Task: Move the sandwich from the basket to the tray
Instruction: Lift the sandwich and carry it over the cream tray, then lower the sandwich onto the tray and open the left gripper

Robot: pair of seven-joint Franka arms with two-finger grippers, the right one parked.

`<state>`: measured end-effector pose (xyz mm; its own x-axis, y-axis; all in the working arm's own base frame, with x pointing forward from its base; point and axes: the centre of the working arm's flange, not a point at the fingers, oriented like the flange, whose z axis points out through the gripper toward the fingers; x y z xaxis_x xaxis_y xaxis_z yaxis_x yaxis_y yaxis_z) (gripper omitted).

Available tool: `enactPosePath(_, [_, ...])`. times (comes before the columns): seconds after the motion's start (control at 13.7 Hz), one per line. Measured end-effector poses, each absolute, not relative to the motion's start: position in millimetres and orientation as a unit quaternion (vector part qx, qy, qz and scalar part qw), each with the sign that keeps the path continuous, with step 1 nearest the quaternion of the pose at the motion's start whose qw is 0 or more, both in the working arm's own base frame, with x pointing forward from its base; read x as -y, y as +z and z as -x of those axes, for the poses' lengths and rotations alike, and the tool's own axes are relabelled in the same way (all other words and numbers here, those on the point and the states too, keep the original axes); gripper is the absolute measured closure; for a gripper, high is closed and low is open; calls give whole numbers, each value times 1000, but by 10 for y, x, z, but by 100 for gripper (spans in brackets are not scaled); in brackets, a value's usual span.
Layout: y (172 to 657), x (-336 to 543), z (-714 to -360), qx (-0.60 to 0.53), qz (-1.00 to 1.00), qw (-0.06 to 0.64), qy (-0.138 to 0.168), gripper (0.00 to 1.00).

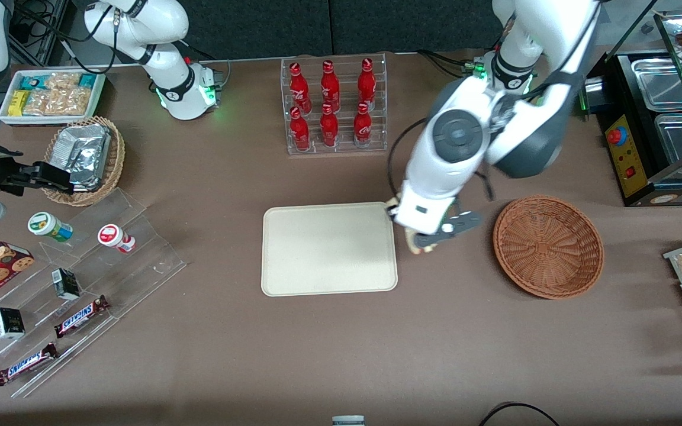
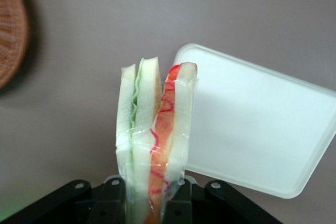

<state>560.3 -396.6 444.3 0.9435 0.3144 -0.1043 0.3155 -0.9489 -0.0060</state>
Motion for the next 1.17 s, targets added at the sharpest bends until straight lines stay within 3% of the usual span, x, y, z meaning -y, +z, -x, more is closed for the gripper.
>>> enactPosePath(0.58, [3303,5019,-5563,-12,-998,43,-49,83])
enactPosePath(1.17, [2404,5393,-5499,10,-998,59,-30,83])
